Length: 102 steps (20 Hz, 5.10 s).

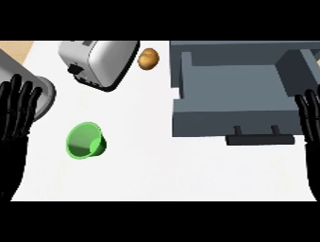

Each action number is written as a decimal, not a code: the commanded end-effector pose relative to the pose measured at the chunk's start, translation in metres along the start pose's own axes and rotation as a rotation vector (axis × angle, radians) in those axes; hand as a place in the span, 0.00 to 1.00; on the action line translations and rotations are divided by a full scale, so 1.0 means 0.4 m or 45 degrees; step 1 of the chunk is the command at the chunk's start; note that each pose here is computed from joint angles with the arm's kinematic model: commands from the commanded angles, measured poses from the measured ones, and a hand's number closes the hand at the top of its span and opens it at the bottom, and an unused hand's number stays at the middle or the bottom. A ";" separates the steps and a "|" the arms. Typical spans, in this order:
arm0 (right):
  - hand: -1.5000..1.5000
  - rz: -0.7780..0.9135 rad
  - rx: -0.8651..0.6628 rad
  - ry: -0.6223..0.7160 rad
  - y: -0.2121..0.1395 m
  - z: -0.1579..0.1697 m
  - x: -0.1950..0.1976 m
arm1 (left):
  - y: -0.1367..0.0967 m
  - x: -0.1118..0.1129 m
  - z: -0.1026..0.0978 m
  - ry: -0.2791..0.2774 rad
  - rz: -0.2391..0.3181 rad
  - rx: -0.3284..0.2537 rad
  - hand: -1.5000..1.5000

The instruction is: Pick up the cup, place it into the drawer and close the drawer

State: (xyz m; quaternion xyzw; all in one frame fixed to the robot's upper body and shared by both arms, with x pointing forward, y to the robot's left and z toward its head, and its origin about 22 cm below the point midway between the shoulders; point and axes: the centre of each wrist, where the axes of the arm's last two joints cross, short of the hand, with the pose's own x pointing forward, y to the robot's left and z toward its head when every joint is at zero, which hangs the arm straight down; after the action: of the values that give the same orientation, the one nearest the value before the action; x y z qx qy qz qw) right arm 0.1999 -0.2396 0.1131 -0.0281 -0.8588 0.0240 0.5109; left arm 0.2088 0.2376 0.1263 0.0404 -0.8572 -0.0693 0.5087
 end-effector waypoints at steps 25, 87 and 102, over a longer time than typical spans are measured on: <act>0.00 0.104 0.140 0.015 -0.041 -0.064 -0.019 | 0.183 -0.285 0.128 0.334 0.486 -0.296 0.00; 0.00 0.073 0.189 0.034 -0.051 -0.091 -0.057 | 0.088 -0.676 0.191 0.355 0.660 -0.242 0.00; 0.00 0.096 0.187 0.066 -0.081 -0.085 -0.075 | 0.075 -0.673 0.176 0.224 0.739 0.080 1.00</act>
State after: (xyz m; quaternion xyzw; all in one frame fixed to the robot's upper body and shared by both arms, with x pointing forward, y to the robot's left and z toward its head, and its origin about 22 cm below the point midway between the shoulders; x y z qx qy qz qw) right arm 0.2405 -0.2690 0.1103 -0.0145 -0.8414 0.1065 0.5295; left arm 0.2869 0.2966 -0.1316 -0.1873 -0.7359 0.0316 0.6499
